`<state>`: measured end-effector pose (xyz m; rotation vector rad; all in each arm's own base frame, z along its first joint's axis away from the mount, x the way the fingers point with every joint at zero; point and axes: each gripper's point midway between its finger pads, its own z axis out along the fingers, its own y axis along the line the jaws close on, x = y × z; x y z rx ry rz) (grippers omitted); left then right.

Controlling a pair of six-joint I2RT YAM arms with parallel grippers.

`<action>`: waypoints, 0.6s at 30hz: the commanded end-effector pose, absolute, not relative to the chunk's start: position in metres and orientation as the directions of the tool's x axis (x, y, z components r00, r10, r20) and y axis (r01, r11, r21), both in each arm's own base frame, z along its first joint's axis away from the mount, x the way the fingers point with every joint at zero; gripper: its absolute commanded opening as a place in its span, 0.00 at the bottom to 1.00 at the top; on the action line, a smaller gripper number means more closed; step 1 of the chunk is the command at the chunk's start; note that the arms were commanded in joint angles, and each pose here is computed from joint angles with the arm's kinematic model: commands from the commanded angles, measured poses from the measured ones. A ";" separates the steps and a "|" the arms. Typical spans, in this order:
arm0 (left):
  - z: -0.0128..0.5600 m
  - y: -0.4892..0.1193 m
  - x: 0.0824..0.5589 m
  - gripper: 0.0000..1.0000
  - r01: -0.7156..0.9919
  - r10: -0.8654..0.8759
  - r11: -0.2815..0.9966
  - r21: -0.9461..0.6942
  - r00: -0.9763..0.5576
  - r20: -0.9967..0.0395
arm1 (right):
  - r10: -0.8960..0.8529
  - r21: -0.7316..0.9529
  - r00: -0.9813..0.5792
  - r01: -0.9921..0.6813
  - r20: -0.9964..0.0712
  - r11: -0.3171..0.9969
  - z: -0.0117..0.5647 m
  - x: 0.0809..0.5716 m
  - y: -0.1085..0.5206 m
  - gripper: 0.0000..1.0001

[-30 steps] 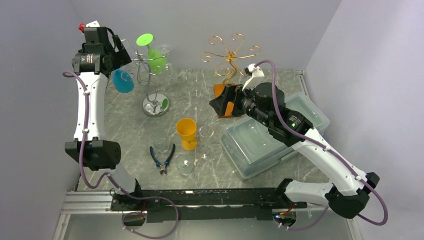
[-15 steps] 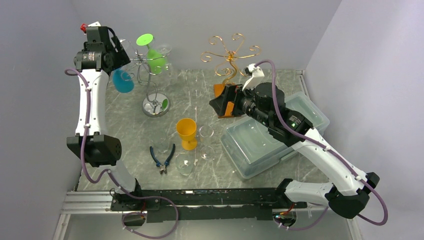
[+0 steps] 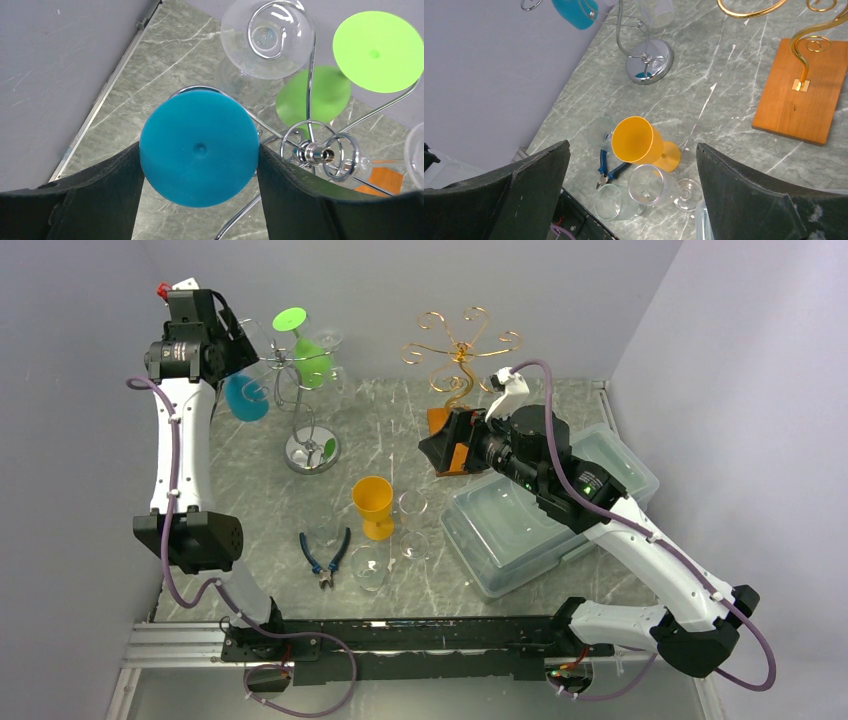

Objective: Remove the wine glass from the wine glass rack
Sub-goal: Pick up the wine glass from the wine rack.

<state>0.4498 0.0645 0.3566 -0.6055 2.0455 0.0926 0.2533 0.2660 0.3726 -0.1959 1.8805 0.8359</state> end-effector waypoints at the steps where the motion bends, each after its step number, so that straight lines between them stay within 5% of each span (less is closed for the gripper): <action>1: 0.403 0.064 0.442 0.49 -0.433 -0.392 0.868 -0.242 -0.298 -0.870 | 0.270 0.478 -0.432 -0.501 -0.861 0.722 0.388 0.251 0.265 1.00; 18: 0.409 0.075 0.440 0.46 -0.502 -0.426 0.823 -0.266 -0.236 -0.873 | 0.268 0.475 -0.433 -0.497 -0.861 0.726 0.387 0.252 0.265 1.00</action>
